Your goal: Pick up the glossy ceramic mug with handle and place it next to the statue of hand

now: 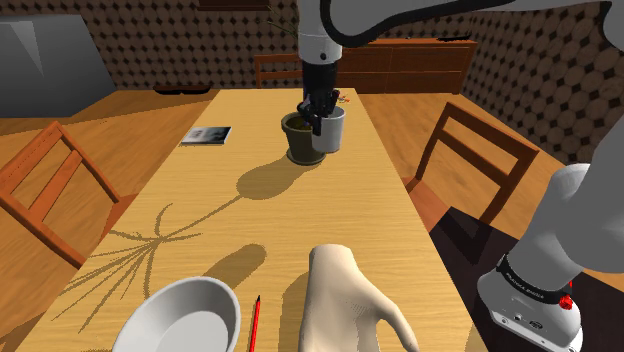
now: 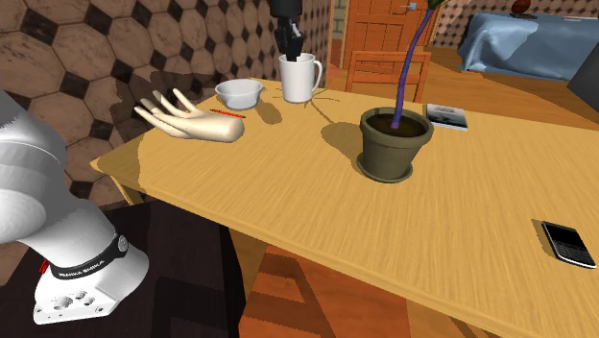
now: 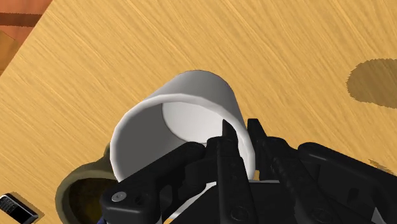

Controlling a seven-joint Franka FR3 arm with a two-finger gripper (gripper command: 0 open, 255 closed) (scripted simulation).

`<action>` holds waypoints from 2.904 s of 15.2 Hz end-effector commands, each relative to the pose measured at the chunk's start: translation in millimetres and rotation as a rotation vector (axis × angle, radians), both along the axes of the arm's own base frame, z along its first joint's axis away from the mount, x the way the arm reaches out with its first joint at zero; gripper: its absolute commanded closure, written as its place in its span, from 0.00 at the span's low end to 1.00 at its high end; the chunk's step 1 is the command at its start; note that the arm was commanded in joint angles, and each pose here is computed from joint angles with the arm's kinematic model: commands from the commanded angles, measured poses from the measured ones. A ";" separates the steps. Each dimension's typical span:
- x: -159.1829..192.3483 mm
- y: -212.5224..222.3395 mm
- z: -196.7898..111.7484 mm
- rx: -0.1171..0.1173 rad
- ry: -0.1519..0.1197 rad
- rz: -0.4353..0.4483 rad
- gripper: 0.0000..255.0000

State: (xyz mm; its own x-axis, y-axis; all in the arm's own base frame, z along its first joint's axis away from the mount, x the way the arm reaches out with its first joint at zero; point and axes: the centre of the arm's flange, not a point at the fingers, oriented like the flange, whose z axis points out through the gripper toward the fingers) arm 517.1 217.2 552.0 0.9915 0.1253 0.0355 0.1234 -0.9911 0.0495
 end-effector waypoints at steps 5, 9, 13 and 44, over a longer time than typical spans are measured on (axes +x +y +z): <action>-19.4 74.6 1.6 0.001 0.000 -0.002 1.00; -32.7 125.7 1.6 0.001 0.000 -0.002 1.00; -38.3 147.2 -8.9 0.001 0.000 -0.002 1.00; -38.3 147.2 -172.6 0.001 0.000 -0.002 1.00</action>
